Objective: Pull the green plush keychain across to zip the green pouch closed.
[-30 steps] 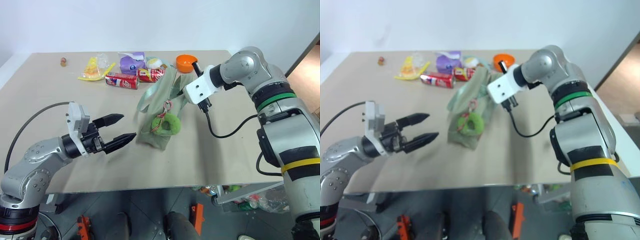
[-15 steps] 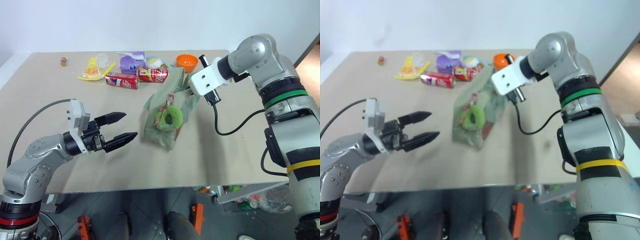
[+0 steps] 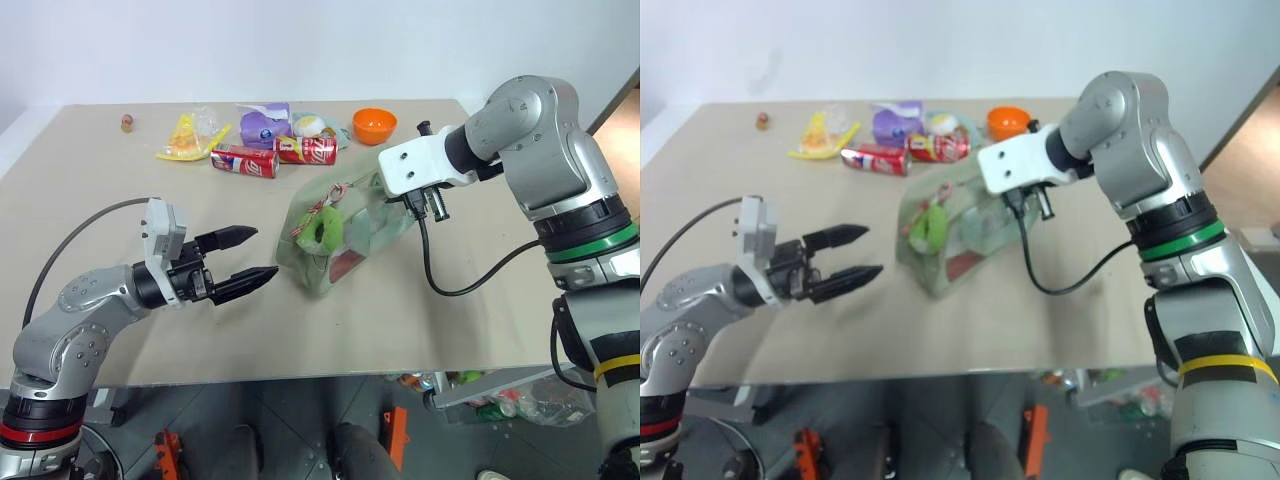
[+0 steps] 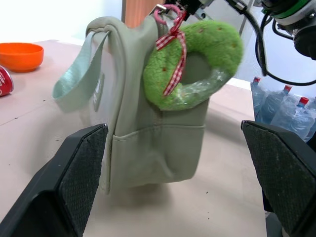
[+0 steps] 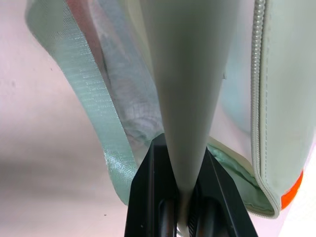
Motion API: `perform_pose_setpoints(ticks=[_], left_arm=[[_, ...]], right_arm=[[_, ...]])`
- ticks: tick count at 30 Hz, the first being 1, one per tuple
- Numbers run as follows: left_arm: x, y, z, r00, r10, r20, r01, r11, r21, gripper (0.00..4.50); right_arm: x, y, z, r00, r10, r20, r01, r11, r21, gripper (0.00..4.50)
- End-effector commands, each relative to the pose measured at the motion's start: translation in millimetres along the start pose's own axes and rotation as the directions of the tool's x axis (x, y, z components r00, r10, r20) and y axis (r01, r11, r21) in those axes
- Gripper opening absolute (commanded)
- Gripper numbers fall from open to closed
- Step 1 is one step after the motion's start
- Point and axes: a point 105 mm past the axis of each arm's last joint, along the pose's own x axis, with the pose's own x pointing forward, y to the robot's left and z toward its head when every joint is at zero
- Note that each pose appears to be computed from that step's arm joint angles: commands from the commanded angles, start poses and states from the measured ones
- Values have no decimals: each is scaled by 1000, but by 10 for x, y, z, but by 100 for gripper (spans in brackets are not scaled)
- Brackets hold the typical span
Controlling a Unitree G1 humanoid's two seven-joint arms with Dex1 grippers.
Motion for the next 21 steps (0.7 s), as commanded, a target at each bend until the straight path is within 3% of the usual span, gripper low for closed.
perform_pose_setpoints(ticks=[1, 2, 3, 12, 16, 21], left_arm=[[29, -23, 73, 1000, -20, 18, 19, 999, 35, 450], [30, -26, 72, 1000, -21, 18, 20, 999, 34, 450], [30, -29, 69, 1000, -21, 18, 21, 999, 33, 450], [22, -48, 55, 1000, -23, 13, 23, 999, 26, 450], [27, -58, 57, 1000, -27, 12, 27, 999, 25, 450], [68, -99, 94, 998, -52, 20, 51, 998, 25, 450]], right_arm=[[-81, -44, 111, 999, -14, 33, 16, 998, -63, 3], [-76, -74, 113, 999, -34, 40, 36, 997, -70, 3], [-76, -90, 122, 998, -43, 53, 47, 996, -81, 85], [-199, -123, 150, 969, -125, 211, 146, 985, -89, 375], [-270, -111, -56, 962, -168, 217, 186, 980, -68, 375], [-304, -75, -253, 933, -193, 304, 179, 981, 71, 375]])
